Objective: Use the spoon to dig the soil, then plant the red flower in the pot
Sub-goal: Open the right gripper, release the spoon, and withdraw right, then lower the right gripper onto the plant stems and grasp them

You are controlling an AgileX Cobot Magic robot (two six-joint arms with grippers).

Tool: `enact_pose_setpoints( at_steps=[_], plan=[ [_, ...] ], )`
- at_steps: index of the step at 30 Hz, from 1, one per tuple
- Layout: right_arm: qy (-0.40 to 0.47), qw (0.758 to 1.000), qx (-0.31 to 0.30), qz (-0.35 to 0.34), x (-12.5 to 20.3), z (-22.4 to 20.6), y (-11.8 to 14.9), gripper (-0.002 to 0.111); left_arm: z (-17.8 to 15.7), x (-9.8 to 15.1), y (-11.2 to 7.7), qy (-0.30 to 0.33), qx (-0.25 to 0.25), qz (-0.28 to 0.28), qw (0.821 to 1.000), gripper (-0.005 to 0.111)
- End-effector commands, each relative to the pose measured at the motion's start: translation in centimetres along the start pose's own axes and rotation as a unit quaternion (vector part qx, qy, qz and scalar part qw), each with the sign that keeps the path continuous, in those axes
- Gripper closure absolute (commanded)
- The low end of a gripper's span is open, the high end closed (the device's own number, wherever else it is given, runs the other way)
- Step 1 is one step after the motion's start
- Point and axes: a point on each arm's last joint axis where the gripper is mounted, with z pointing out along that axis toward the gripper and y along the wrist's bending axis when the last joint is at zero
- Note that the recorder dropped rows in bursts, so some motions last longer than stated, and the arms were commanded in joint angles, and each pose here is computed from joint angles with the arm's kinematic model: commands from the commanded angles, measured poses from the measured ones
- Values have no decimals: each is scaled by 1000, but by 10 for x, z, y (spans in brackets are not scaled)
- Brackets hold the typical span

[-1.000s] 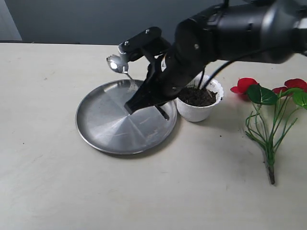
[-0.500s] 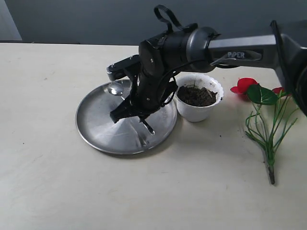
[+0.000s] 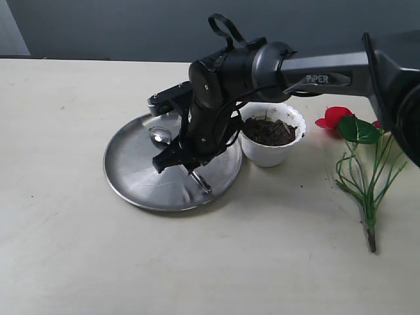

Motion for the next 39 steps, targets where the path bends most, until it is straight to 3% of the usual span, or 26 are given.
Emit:
enact_pose_setpoints(
  at_steps=[1, 5, 8, 9, 11, 16, 18, 20, 23, 26, 29, 33, 39],
  plan=[
    [5, 1000, 2, 1, -2, -26, -2, 75, 0, -2, 0, -5, 3, -6, 1000, 106],
    [51, 998, 22, -27, 8, -60, -5, 77, 0, -2, 0, -5, 3, -6, 1000, 106],
    [95, 991, 84, -37, 19, -86, -16, 77, 0, -2, 0, -5, 3, -6, 1000, 106],
    [100, 984, 147, -15, 22, -104, -29, 77, 0, -2, 0, -5, 3, -6, 1000, 106],
    [74, 976, 202, 41, 34, -131, -54, 77, 0, -2, 0, -5, 3, -6, 1000, 106],
    [-4, 960, 199, 197, 109, -170, -114, 77, 0, -2, 0, -5, 3, -6, 1000, 106],
    [-16, 941, 193, 277, 154, -164, -139, 77, 0, -2, 0, -5, 3, -6, 1000, 106],
    [-23, 930, 178, 320, 169, -159, -149, 77, 0, -2, 0, -5, 3, -6, 1000, 106],
    [14, 926, 175, 334, 178, -158, -148, 73, 0, -2, 0, -5, 3, -6, 1000, 106],
    [35, 926, 166, 338, 192, -142, -143, 52, 0, -2, 0, -5, 3, -6, 1000, 106],
    [19, 924, 153, 350, 198, -130, -140, 53, 0, -2, 0, -5, 3, -6, 1000, 106],
    [-9, 906, 194, 376, 204, -125, -148, 53, 0, -2, 0, -5, 3, -6, 1000, 106],
    [-25, 909, 194, 369, 201, -124, -150, 53, 0, -2, 0, -5, 3, -6, 1000, 106]
  ],
)
